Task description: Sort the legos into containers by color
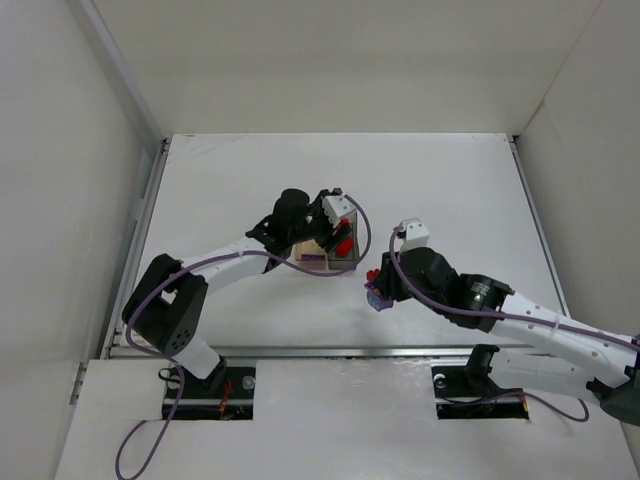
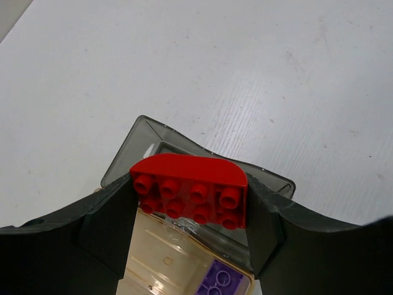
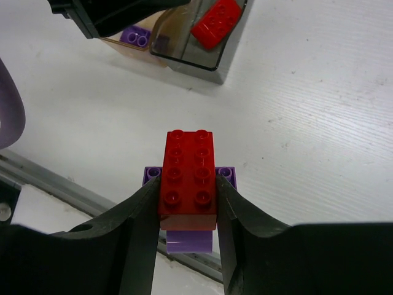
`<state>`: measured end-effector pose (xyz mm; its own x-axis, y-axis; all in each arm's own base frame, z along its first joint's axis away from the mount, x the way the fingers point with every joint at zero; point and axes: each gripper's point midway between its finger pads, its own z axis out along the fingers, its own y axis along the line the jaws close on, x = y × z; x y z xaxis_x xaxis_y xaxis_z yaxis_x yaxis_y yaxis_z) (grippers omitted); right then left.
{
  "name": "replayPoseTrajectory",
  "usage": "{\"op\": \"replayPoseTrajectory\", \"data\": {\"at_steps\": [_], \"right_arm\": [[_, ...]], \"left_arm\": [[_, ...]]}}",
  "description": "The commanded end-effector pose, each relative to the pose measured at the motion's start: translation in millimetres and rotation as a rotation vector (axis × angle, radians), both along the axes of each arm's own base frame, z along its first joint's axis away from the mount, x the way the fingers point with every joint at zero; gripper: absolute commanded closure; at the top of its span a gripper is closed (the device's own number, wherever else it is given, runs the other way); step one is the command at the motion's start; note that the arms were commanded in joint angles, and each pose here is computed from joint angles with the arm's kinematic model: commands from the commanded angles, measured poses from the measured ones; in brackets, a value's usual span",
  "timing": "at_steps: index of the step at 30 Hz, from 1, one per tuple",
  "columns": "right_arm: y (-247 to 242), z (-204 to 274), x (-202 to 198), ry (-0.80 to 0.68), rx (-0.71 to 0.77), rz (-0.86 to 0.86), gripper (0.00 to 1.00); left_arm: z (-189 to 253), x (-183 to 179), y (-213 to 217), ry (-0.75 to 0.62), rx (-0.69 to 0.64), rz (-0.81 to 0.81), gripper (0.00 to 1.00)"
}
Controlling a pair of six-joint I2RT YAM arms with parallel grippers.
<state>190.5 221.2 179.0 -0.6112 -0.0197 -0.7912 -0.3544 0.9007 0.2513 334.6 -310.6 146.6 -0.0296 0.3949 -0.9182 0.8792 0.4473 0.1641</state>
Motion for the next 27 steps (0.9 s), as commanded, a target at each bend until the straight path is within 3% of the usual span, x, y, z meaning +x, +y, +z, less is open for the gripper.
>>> {"op": "replayPoseTrajectory", "data": {"at_steps": [1, 3, 4, 6, 13, 16, 19, 21, 23, 25, 27], "right_arm": [[2.5, 27.8, 9.5, -0.05, 0.051, -0.049, 1.0], [0.5, 28.7, 8.3, -0.05, 0.051, -0.049, 1.0], [-0.6, 29.0, 9.4, -0.055, 0.048, -0.057, 1.0], [-2.7, 32.1, 10.0, -0.065, 0.055, -0.064, 1.0], [-3.3, 57.6, 15.6, -0.097, 0.076, -0.09, 1.0], [-3.8, 67.6, 25.3, -0.105, 0.067, -0.151, 1.0], [-12.2, 86.2, 35.7, -0.111, 0.1, -0.281, 1.0], [-9.0, 92.2, 40.9, -0.107, 0.137, -0.326, 1.0], [-3.2, 98.5, 44.1, -0.113, 0.171, -0.333, 1.0], [2.2, 96.8, 44.9, -0.095, 0.196, -0.341, 1.0], [7.0, 95.6, 46.5, -0.068, 0.218, -0.366, 1.0]], "left_arm": [[17.0, 13.0, -7.1, -0.056, -0.072, 0.045, 0.43], [21.2, 14.5, -8.3, -0.063, -0.078, 0.045, 0.31], [21.2, 14.5, -8.3, -0.063, -0.078, 0.045, 0.21], [22.6, 14.7, -5.5, -0.073, -0.065, 0.051, 0.13], [28.6, 4.6, -3.1, -0.065, 0.009, 0.006, 0.11], [41.6, -19.0, -4.5, -0.044, 0.027, -0.128, 0.21], [60.4, -63.6, -1.2, -0.03, 0.011, -0.348, 0.22], [85.5, -95.6, 0.8, -0.062, -0.056, -0.461, 0.2], [95.2, -110.1, 1.1, -0.033, -0.122, -0.456, 0.15], [108.5, -117.6, -2.5, 0.005, -0.187, -0.421, 0.04], [117.7, -126.4, -6.5, 0.117, -0.253, -0.391, 0.0]]}}
